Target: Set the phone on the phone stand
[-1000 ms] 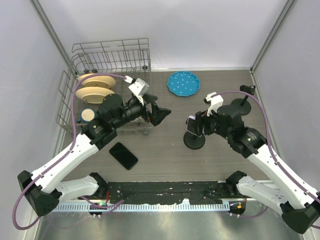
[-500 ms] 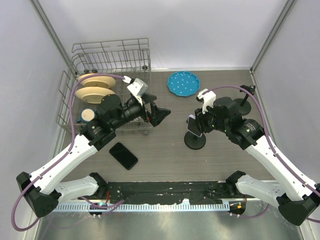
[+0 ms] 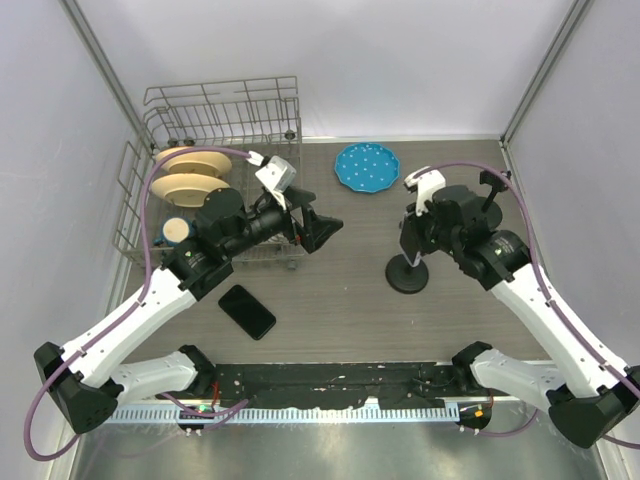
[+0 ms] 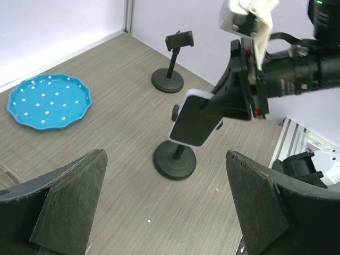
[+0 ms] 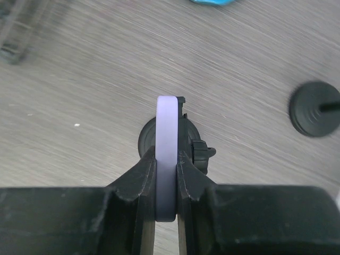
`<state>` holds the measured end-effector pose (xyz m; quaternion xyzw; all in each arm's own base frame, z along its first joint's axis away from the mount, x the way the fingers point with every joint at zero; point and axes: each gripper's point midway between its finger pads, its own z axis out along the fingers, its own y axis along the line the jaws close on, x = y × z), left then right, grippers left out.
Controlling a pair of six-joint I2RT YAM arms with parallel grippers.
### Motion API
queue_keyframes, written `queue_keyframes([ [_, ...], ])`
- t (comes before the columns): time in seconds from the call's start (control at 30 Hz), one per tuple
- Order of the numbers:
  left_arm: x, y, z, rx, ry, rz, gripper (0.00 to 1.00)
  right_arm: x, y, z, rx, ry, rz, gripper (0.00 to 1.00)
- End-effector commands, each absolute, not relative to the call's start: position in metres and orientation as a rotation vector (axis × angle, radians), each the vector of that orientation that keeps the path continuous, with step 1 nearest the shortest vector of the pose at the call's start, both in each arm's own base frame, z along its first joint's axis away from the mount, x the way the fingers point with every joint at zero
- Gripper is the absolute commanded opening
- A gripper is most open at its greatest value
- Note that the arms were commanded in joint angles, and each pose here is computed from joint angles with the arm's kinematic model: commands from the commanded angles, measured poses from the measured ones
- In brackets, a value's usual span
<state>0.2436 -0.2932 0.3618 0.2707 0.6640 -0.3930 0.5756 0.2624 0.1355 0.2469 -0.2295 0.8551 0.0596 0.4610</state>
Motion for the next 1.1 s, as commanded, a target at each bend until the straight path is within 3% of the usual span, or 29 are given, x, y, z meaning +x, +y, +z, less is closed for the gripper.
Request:
queue_keyframes([
  [0.0, 0.238, -0.3, 0.385, 0.624, 1.474, -0.986, 0.98, 0.291, 0.07, 0.295, -0.373, 2.064, -0.06, 0.01],
  [0.27, 0.209, -0.311, 0.393, 0.699, 1.419, -0.972, 0.98, 0.316, -0.032, 0.272, -0.181, 2.163, -0.231, 0.01],
  [0.53, 0.186, -0.321, 0.37, 0.755, 1.416, -0.743, 1.0, 0.311, -0.116, 0.261, -0.132, 2.188, -0.355, 0.01],
  [0.8, 0.129, -0.323, 0.386, 0.842, 1.226, -0.717, 1.0, 0.298, -0.115, 0.246, -0.422, 2.234, -0.384, 0.01],
  [1.07, 0.133, -0.32, 0.376, 0.827, 1.209, -0.634, 1.0, 0.315, -0.101, 0.229, -0.556, 2.264, -0.233, 0.01],
])
